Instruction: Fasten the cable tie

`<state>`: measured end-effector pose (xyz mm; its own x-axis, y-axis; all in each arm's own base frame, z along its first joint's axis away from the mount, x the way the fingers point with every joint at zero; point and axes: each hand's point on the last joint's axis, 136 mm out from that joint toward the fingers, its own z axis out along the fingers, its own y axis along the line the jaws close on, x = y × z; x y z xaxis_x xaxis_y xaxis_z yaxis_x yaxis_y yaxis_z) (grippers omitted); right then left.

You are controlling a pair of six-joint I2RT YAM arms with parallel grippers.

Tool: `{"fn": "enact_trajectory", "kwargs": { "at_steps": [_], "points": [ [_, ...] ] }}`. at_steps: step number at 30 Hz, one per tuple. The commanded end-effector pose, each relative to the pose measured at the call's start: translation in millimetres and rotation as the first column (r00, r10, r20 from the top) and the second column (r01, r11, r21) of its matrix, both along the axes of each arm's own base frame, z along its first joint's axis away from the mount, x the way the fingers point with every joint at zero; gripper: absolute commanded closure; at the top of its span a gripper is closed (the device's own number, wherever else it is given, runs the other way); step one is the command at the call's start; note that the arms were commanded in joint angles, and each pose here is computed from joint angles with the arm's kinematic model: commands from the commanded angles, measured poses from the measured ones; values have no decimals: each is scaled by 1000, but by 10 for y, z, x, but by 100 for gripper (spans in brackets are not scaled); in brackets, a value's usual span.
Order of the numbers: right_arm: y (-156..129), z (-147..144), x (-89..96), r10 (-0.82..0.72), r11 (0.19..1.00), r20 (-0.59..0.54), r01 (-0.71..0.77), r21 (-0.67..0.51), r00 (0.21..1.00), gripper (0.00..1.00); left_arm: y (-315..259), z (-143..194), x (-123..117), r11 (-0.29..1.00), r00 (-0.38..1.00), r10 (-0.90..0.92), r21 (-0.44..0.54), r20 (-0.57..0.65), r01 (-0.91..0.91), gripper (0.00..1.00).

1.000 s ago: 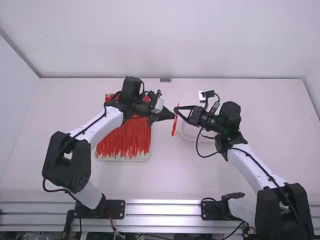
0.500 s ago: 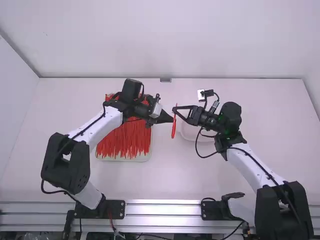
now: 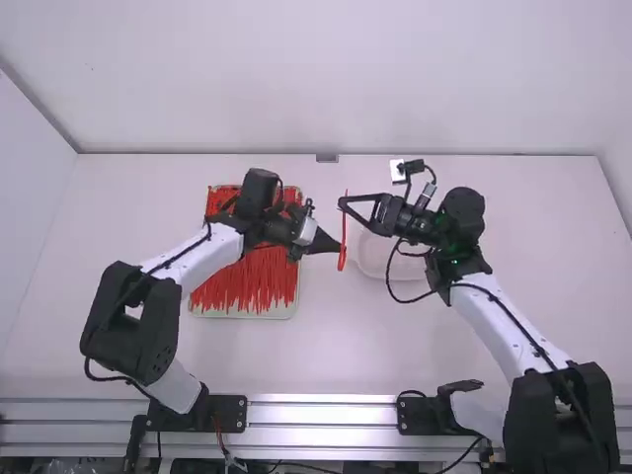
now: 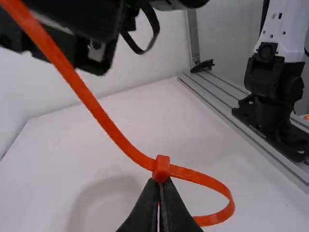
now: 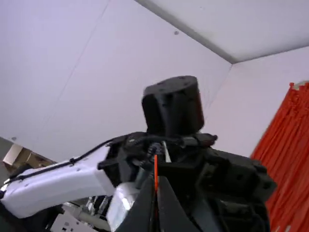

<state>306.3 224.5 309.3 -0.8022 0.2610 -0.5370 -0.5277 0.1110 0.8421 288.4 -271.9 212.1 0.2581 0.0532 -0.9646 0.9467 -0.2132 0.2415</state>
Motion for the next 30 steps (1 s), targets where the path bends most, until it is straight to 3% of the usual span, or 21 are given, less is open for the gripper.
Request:
{"fn": "enact_trajectory", "kwargs": {
  "at_steps": [1,8,13,14,16,18,20,21,22,30],
  "points": [
    [-20,542,5,-8,999,141,3,40,990,100,-1,-238,-44,998,997,35,59,-67,-32,98],
    [-113,779,50,-16,999,179,9,36,984,100,8,-306,-24,996,994,61,67,-88,-55,98],
    [-157,767,38,-2,1000,185,-3,25,983,100,4,-293,-14,996,994,62,64,-88,-56,98],
    [-162,751,16,13,1000,188,-17,18,982,94,-3,-293,-19,997,994,60,63,-87,-54,98],
    [-164,719,-31,46,999,209,-46,-3,977,69,4,-288,-10,997,995,62,61,-83,-57,98],
    [-177,634,-23,55,998,193,-51,-25,980,30,-3,-286,-17,997,995,59,61,-82,-54,98],
    [-189,559,2,50,998,167,-45,-38,985,20,3,-282,-9,997,995,60,59,-79,-56,98],
    [-182,472,10,53,997,142,-46,-55,988,7,-8,-279,-15,997,995,57,58,-76,-53,98],
    [-180,415,13,54,997,131,-46,-68,990,1,-15,-275,-16,997,996,56,56,-73,-52,98],
    [-185,53,-15,67,988,51,-59,-145,996,1,-10,-183,84,996,991,85,45,-104,-81,98]
  ]
}}
